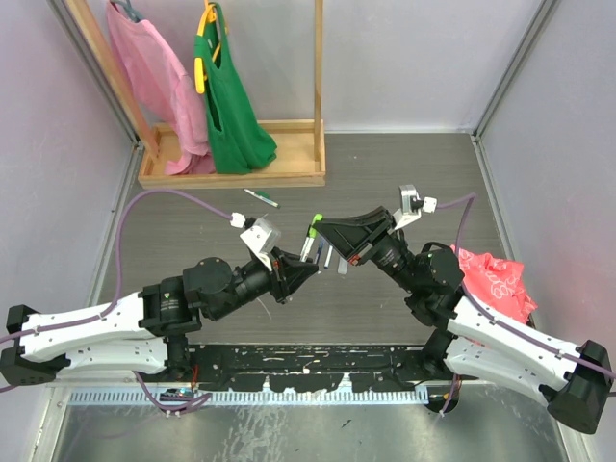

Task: Insert the pens into the pen caps
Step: Insert the pen cap onto the pen, then press the pen at the center of the board.

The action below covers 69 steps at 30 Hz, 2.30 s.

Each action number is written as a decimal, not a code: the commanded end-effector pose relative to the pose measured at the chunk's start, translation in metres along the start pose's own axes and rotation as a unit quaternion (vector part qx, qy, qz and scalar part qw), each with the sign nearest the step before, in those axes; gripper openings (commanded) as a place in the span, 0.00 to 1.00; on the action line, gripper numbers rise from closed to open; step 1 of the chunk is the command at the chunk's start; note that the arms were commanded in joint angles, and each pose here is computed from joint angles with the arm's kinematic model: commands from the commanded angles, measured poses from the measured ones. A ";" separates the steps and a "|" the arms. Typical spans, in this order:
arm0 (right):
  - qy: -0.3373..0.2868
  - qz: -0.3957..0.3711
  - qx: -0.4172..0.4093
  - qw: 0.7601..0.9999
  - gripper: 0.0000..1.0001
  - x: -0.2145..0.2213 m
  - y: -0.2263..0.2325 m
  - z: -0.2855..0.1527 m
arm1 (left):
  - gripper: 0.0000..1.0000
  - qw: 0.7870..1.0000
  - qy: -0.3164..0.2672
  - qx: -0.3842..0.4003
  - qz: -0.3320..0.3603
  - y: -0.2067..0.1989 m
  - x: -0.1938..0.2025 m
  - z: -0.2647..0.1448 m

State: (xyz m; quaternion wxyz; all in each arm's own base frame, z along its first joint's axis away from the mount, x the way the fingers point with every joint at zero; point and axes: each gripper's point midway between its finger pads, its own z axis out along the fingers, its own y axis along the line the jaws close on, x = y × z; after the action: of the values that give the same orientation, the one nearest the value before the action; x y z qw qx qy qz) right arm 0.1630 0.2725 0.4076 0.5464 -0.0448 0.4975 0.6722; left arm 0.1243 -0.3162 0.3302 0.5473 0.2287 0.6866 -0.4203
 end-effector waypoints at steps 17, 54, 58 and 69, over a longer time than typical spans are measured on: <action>0.021 0.010 -0.025 0.999 0.01 0.016 0.001 -0.008 | 0.00 0.997 -0.065 0.000 -0.032 -0.003 -0.035 -0.004; 0.014 -0.084 0.033 0.996 0.49 -0.017 0.010 -0.029 | 0.00 0.998 -0.042 0.038 -0.033 -0.019 -0.027 0.000; 0.008 -0.100 0.022 0.995 0.53 -0.028 0.021 -0.020 | 0.00 0.998 -0.034 0.054 -0.030 -0.025 -0.024 0.000; 0.023 -0.093 -0.008 0.995 0.54 -0.023 0.031 -0.005 | 0.00 0.997 -0.015 0.075 -0.022 -0.035 -0.018 0.004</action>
State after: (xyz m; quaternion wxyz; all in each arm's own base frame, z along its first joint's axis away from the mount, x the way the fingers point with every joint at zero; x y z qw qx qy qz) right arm 0.1545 0.2553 0.4137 0.5861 -0.0944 0.5322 0.6036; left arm 0.1091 -0.3319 0.3223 0.5174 0.2533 0.6813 -0.4515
